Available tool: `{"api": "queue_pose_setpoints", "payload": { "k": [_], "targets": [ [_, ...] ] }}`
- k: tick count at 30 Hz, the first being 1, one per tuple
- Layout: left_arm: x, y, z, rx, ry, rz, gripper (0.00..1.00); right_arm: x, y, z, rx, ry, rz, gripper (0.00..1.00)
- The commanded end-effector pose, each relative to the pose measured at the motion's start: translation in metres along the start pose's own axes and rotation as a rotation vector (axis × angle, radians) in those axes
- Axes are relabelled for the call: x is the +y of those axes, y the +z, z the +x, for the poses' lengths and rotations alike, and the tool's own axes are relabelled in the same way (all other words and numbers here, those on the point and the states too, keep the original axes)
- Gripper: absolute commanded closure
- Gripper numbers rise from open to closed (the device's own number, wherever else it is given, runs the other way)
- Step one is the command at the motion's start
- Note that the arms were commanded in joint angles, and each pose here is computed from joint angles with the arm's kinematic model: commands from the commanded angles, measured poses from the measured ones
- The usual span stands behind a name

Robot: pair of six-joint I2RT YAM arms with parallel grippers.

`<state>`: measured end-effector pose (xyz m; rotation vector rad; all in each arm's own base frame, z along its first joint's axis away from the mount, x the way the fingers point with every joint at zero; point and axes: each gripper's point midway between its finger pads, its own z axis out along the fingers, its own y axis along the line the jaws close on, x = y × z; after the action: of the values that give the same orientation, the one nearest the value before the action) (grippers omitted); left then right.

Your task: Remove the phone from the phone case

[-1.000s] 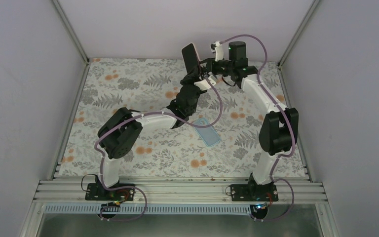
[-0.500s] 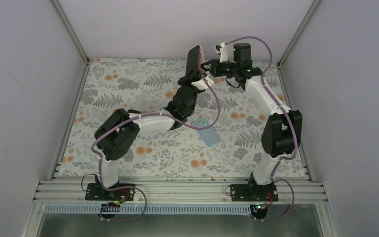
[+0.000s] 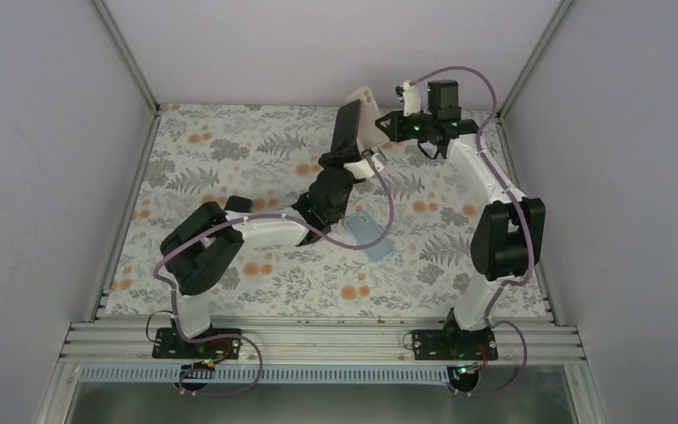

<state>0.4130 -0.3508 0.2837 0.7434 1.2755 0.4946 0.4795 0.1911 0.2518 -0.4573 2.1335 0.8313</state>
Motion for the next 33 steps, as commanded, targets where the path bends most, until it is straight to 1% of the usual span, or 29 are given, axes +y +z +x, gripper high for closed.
{"api": "queue_pose_setpoints", "payload": {
  "k": [1, 4, 8, 13, 15, 18, 20, 23, 26, 30, 31, 33],
  "targets": [
    [0.013, -0.019, 0.001, 0.009, 0.068, -0.052, 0.98, -0.039, -0.02, -0.017, -0.025, -0.097, 0.151, 0.96],
    [0.014, -0.028, 0.0, 0.005, 0.081, -0.049, 0.98, -0.058, -0.025, -0.005, 0.003, -0.07, 0.167, 0.96],
    [0.009, -0.039, 0.0, 0.016, 0.096, -0.016, 0.98, -0.069, -0.025, 0.007, 0.035, -0.054, 0.175, 0.96],
    [0.0, -0.061, 0.025, 0.06, 0.196, 0.021, 0.98, -0.076, -0.039, 0.027, 0.109, -0.063, 0.184, 0.96],
    [-0.008, -0.077, 0.04, 0.066, 0.239, 0.058, 0.98, -0.077, -0.045, 0.046, 0.182, -0.068, 0.178, 0.96],
    [-0.033, -0.1, 0.072, 0.136, 0.311, 0.187, 0.98, -0.071, -0.056, 0.086, 0.31, -0.05, 0.149, 0.96],
    [-0.038, -0.116, 0.083, 0.147, 0.34, 0.209, 0.98, -0.067, -0.064, 0.117, 0.378, -0.035, 0.125, 0.96],
    [-0.043, -0.135, 0.095, 0.146, 0.36, 0.244, 0.98, -0.059, -0.08, 0.156, 0.442, -0.021, 0.107, 0.96],
    [-0.057, -0.153, 0.107, 0.125, 0.392, 0.302, 0.98, -0.05, -0.095, 0.192, 0.502, -0.019, 0.098, 0.96],
    [-0.076, -0.172, 0.117, 0.075, 0.478, 0.328, 0.98, -0.044, -0.106, 0.233, 0.564, 0.007, 0.079, 0.96],
    [-0.081, -0.177, 0.119, 0.059, 0.498, 0.333, 0.98, -0.046, -0.107, 0.241, 0.575, 0.017, 0.081, 0.96],
    [-0.087, -0.185, 0.122, 0.025, 0.518, 0.328, 0.98, -0.053, -0.111, 0.243, 0.575, 0.037, 0.095, 0.96]
  ]
}}
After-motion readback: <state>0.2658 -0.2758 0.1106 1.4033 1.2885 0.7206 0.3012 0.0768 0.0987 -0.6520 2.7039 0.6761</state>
